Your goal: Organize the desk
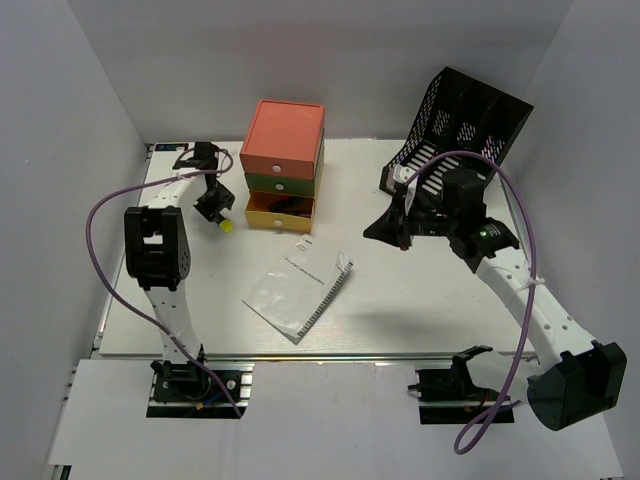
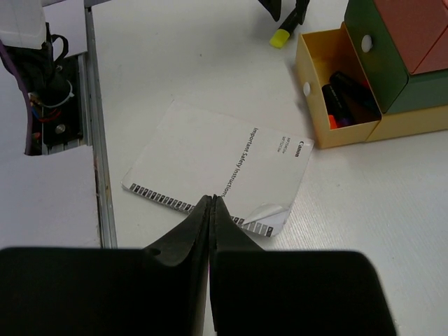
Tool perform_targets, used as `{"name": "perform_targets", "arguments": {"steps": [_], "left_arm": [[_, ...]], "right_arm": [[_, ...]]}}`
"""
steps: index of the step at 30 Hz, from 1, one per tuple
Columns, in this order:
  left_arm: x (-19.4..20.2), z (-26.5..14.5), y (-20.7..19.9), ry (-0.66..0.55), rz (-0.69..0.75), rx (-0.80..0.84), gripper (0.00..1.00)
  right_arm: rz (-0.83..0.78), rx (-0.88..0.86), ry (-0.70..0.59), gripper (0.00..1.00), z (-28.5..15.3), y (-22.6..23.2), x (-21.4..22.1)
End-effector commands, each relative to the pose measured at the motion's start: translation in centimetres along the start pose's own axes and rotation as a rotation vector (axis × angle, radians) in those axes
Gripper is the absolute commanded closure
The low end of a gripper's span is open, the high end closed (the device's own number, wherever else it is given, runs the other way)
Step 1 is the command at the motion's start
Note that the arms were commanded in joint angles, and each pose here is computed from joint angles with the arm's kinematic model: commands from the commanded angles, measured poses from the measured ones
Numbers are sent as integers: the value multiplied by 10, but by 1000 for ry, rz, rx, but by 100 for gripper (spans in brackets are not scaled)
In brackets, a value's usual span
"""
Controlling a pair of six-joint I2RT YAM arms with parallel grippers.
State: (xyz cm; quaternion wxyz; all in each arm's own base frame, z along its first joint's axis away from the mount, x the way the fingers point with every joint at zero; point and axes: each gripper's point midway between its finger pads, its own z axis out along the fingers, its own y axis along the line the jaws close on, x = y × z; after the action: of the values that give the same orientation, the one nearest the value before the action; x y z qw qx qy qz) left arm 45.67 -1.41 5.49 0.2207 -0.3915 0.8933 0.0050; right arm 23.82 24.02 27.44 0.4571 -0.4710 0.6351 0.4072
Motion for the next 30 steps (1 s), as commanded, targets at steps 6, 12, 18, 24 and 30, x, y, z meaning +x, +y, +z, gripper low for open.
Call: {"name": "perform_targets", "arguments": {"steps": [6, 12, 18, 24, 30], "left_arm": [[-17, 5, -3, -12, 31, -65, 39], [-13, 19, -4, 15, 43, -87, 39], [-11, 26, 2, 15, 59, -117, 39], [-4, 34, 6, 32, 66, -130, 41], [4, 36, 10, 50, 60, -127, 60]], "right_arm": [[-56, 11, -42, 100, -6, -1, -11], [-62, 31, -49, 100, -10, -5, -12], [-51, 32, -48, 100, -10, -7, -8], [-45, 38, -51, 100, -12, -10, -8], [-37, 50, -55, 100, -15, -14, -7]]}}
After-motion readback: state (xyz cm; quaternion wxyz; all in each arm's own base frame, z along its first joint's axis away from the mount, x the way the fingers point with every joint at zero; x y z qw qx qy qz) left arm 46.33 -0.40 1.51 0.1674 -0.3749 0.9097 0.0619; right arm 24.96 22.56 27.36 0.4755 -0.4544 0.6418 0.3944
